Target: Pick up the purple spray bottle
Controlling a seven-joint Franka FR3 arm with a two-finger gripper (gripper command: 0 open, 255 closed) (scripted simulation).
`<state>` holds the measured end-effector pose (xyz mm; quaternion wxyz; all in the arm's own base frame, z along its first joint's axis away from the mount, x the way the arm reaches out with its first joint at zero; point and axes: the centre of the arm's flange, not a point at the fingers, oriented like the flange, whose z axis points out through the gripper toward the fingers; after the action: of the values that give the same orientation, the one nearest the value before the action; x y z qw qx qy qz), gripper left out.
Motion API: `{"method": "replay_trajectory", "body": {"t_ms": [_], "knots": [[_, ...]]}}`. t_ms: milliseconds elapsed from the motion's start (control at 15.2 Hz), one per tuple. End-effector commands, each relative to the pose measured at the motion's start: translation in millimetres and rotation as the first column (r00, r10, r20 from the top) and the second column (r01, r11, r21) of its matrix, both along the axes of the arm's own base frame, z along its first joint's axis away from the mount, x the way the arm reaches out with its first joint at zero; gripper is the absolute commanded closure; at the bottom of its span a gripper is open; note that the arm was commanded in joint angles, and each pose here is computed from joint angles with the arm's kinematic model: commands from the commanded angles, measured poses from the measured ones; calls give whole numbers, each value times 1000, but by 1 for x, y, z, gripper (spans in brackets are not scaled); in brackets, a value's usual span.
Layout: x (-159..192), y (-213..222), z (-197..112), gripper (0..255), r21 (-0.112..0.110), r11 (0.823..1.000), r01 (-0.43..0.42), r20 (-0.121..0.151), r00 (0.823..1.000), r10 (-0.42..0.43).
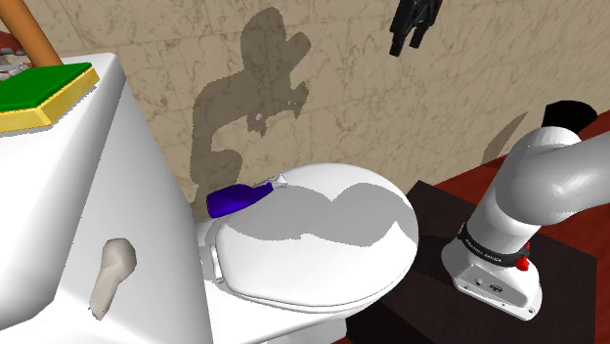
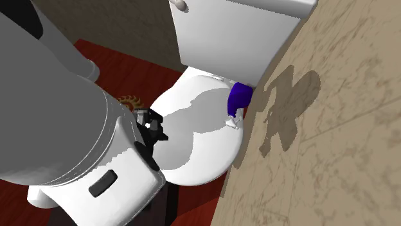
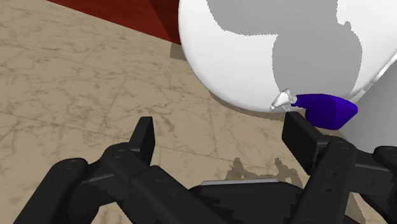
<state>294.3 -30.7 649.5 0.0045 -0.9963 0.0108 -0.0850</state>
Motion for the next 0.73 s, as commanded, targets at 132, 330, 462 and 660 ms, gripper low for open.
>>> {"method": "replay_trajectory", "body": {"t_ms": [132,330,462,660], "knots": [[23,6,-14,0,1,998,-55,-14,998,55],[56,18,-36,0,5,991,-137,-35,990,137],[78,27,-51,0,9,982,-191,-49,980,191],[108,43,-74,0,15,962,-271,-69,960,271]]}}
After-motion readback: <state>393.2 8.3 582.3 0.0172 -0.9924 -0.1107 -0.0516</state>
